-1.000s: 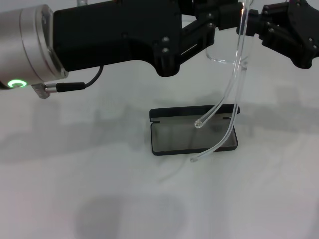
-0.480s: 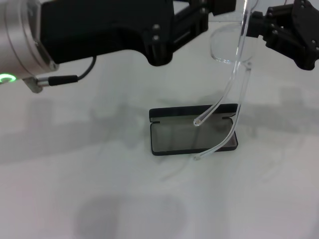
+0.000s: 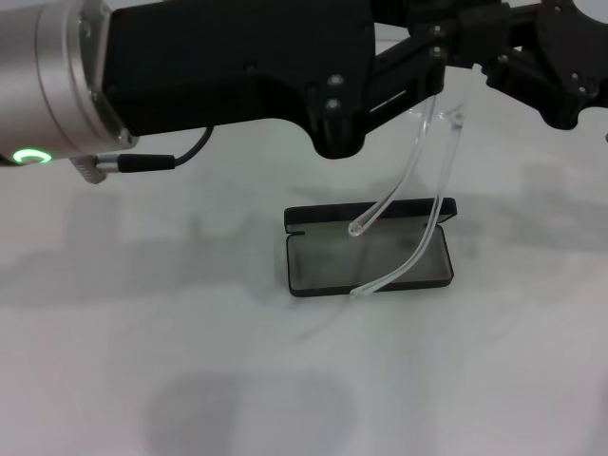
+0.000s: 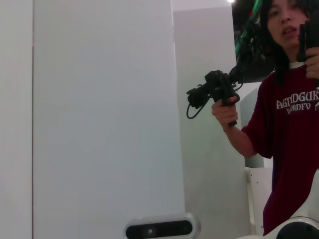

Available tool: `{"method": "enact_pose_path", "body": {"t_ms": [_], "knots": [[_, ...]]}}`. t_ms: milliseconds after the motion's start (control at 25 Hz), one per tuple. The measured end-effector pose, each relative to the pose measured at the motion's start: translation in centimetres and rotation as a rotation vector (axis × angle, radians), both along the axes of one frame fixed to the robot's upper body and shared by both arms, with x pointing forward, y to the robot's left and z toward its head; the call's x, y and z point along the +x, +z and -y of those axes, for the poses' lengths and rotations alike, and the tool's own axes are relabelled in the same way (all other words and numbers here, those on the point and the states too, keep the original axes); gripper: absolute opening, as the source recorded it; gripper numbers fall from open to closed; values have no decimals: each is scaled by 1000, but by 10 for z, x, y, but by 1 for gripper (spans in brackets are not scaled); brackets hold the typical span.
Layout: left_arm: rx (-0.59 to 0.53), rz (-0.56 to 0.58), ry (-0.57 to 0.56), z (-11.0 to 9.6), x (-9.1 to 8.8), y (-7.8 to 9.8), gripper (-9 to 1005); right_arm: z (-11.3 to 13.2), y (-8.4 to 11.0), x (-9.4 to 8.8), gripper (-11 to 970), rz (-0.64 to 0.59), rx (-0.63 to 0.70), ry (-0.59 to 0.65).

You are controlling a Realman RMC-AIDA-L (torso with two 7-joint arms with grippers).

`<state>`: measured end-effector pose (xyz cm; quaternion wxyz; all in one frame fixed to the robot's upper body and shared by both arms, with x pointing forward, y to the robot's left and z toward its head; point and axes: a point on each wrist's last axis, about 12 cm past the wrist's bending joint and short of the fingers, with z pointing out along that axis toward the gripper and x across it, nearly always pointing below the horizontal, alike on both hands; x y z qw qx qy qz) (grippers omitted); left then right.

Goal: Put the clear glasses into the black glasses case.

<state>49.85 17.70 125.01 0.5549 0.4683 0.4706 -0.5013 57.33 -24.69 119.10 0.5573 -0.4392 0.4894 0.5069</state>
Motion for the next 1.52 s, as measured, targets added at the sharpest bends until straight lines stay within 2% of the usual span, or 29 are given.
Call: {"method": "enact_pose_path", "body": {"t_ms": [680, 1520], "knots": [[-1, -39, 41, -6, 11, -16, 80, -9, 8, -1, 38, 33, 38, 71], [-6, -25, 69, -8, 15, -21, 80, -11, 9, -1, 38, 32, 49, 76]]}}
